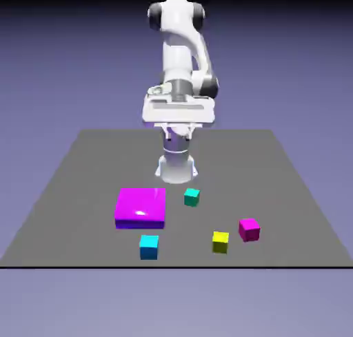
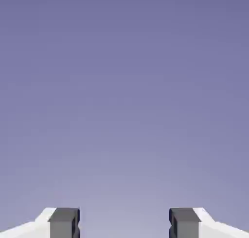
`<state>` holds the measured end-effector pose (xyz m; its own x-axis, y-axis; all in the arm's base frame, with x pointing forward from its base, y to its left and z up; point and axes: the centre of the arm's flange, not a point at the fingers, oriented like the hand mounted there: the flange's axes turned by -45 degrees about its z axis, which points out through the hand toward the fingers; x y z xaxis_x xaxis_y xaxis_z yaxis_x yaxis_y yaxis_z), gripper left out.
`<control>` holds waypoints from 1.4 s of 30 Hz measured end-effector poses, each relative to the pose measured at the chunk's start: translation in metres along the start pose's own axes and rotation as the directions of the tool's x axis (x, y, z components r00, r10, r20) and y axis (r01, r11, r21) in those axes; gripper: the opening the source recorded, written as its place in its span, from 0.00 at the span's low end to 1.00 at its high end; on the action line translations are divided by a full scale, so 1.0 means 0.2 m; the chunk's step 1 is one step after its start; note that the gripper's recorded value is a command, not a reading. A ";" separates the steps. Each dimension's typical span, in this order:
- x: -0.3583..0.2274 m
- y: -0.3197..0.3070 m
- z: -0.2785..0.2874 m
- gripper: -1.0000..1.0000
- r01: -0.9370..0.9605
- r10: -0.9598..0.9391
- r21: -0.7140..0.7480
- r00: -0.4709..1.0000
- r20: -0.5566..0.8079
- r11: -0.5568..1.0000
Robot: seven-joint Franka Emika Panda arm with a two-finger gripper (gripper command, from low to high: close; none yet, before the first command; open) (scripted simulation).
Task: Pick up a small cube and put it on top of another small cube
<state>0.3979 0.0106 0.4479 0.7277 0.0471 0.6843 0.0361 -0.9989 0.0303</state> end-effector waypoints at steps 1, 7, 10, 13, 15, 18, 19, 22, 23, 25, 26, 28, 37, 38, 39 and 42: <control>0.00 -0.02 0.06 0.50 -0.005 0.005 -0.003 0.999 0.035 1.000; -0.08 -0.18 0.40 0.50 -0.043 0.048 -0.026 0.969 0.242 0.999; -0.15 -0.26 0.57 0.50 -0.065 0.075 -0.041 0.938 0.339 0.997; -0.23 -0.35 0.73 0.50 -0.084 0.099 -0.054 0.897 0.430 0.995; -0.29 -0.40 0.83 0.50 -0.104 0.124 -0.069 0.865 0.486 0.992; -0.39 -0.49 0.97 0.50 -0.128 0.155 -0.087 0.812 0.563 0.988; -0.42 -0.52 1.01 0.50 -0.137 0.166 -0.094 0.792 0.587 0.986; -0.52 -0.62 1.13 0.50 -0.164 0.199 -0.115 0.731 0.653 0.980; -0.56 -0.65 1.16 0.50 -0.173 0.210 -0.123 0.710 0.672 0.977; -0.58 -0.68 1.19 0.50 -0.180 0.218 -0.128 0.693 0.687 0.975; -0.62 -0.68 1.24 0.50 -0.182 0.220 -0.128 0.693 0.686 0.975; -0.71 -0.69 1.34 0.50 -0.184 0.221 -0.128 0.693 0.686 0.975; -0.63 -0.68 1.24 0.00 -0.183 0.220 -0.128 0.694 0.686 0.975; -0.59 -0.68 1.19 0.00 -0.181 0.219 -0.128 0.693 0.687 0.975; -0.57 -0.78 1.12 0.00 -0.169 0.202 -0.115 0.697 0.688 0.979; -0.57 -1.11 0.87 0.00 -0.127 0.143 -0.075 0.705 0.694 0.989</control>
<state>0.4262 0.2271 0.2357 0.9939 -0.1083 -0.0188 -0.1083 -0.9941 -0.0024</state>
